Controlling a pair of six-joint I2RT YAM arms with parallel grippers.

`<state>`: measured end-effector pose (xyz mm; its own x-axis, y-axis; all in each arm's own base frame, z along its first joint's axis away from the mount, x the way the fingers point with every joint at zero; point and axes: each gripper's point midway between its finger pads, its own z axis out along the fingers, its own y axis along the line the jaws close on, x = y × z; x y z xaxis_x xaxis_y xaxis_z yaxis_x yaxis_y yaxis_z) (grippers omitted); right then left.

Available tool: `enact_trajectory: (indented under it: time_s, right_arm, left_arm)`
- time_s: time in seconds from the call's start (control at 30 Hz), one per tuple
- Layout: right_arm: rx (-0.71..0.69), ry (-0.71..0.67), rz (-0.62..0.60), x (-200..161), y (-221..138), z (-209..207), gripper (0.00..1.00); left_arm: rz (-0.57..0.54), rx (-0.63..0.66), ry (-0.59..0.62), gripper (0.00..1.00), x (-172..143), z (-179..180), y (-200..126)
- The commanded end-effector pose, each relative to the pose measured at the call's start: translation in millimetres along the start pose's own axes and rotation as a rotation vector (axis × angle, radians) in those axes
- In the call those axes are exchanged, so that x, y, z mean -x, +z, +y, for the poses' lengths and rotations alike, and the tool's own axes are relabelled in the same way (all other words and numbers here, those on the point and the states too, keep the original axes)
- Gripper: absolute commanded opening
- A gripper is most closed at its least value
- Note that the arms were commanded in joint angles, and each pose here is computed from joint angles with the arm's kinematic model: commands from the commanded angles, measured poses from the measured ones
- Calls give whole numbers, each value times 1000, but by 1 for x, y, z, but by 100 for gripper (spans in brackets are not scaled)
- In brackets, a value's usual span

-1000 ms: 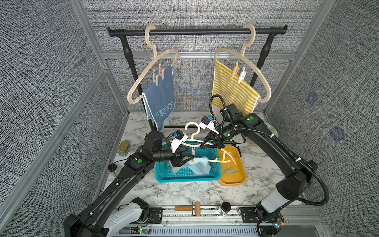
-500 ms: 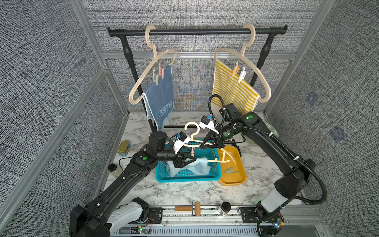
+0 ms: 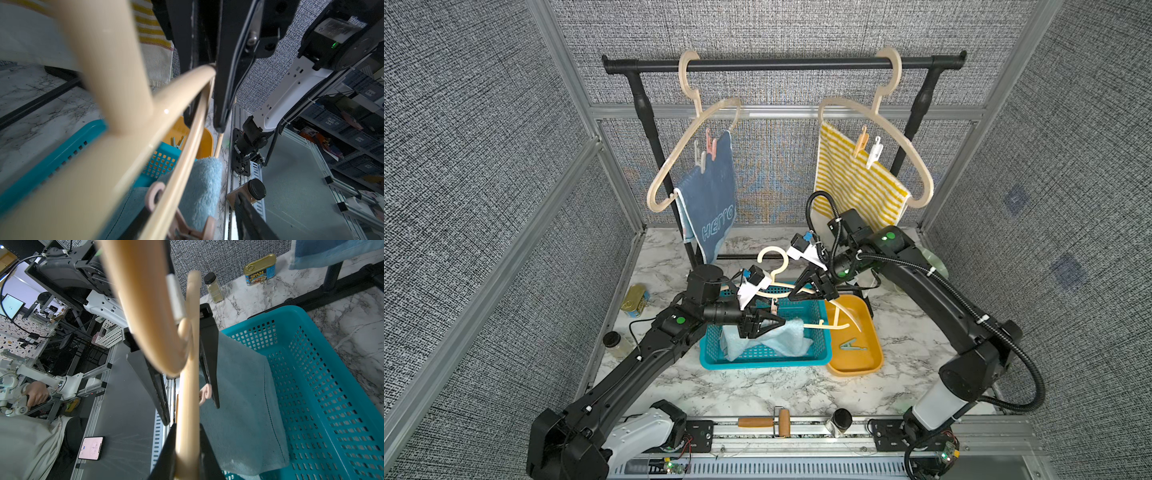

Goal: Remove the clothespins securing towels to the hanger
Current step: Remove the clothespin from the hanger.

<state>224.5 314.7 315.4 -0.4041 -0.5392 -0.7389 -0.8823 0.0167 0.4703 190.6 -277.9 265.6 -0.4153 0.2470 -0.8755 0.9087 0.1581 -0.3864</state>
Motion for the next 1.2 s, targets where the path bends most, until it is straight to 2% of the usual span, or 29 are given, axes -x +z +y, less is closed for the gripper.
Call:
enact_trajectory:
  time_s: [0.0,0.63,0.8,0.97,1.17]
  right_arm:
    - [60,-14,-26,6,-1,12,0]
    - [52,1,-17,3,2,6,0]
    - [43,3,-19,4,3,3,0]
    - [21,12,-16,4,4,-1,0]
    - [-80,44,-28,6,5,-22,0]
  left_arm:
    - [3,-41,11,55,1,-5,2]
    - [9,-48,1,20,0,-4,3]
    - [5,-45,3,0,0,-4,3]
    - [-15,-54,15,0,5,-5,3]
    - [-62,-30,18,0,23,-7,-2]
